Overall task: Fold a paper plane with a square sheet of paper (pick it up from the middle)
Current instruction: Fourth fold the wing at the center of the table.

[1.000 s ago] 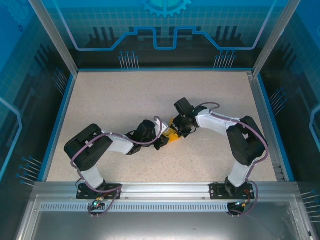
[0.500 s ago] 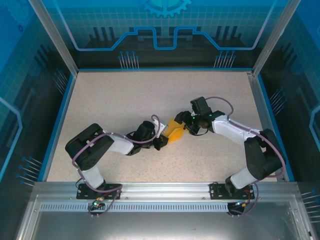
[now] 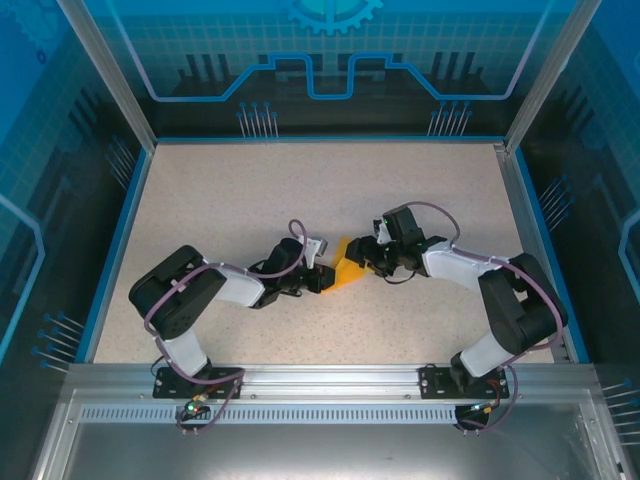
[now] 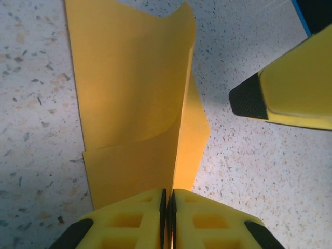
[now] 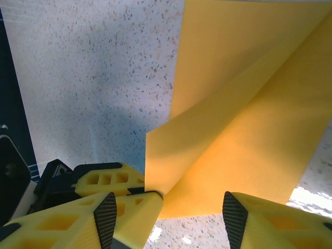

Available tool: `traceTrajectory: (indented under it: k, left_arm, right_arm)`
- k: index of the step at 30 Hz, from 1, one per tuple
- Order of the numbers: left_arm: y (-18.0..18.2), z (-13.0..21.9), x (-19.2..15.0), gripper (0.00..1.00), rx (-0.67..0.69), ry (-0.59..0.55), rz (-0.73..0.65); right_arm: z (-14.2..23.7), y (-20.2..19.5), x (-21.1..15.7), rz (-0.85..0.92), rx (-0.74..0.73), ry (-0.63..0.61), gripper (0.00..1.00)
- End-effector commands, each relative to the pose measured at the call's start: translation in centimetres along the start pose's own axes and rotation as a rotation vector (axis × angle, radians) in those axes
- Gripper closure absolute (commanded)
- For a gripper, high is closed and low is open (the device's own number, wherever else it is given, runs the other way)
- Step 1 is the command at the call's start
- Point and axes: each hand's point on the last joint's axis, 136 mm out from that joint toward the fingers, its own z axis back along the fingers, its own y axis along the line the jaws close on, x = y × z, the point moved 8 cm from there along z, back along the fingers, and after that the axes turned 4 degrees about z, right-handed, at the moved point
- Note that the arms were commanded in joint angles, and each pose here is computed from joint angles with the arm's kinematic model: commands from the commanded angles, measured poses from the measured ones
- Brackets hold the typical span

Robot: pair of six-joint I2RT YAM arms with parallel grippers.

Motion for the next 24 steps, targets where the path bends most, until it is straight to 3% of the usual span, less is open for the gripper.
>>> traceTrajectory:
  k: [1,13,24]
  left_arm:
    - [-0.5,0.6,0.3,0.86,-0.055,0.004,0.073]
    - [0.3,0.3,0.5,0.84,-0.107,0.055,0.247]
    - [0.9,0.1,0.4,0.84,-0.080,0.085,0.317]
  right_arm:
    - [-1.2,0.3,-0.1,0.061,0.041,0.041,0.42]
    - [-3.1,0.0,0.4,0.057,0.026,0.077,0.47]
    - [-4.3,-0.5,0.4,0.036,-0.014,0.104,0.50]
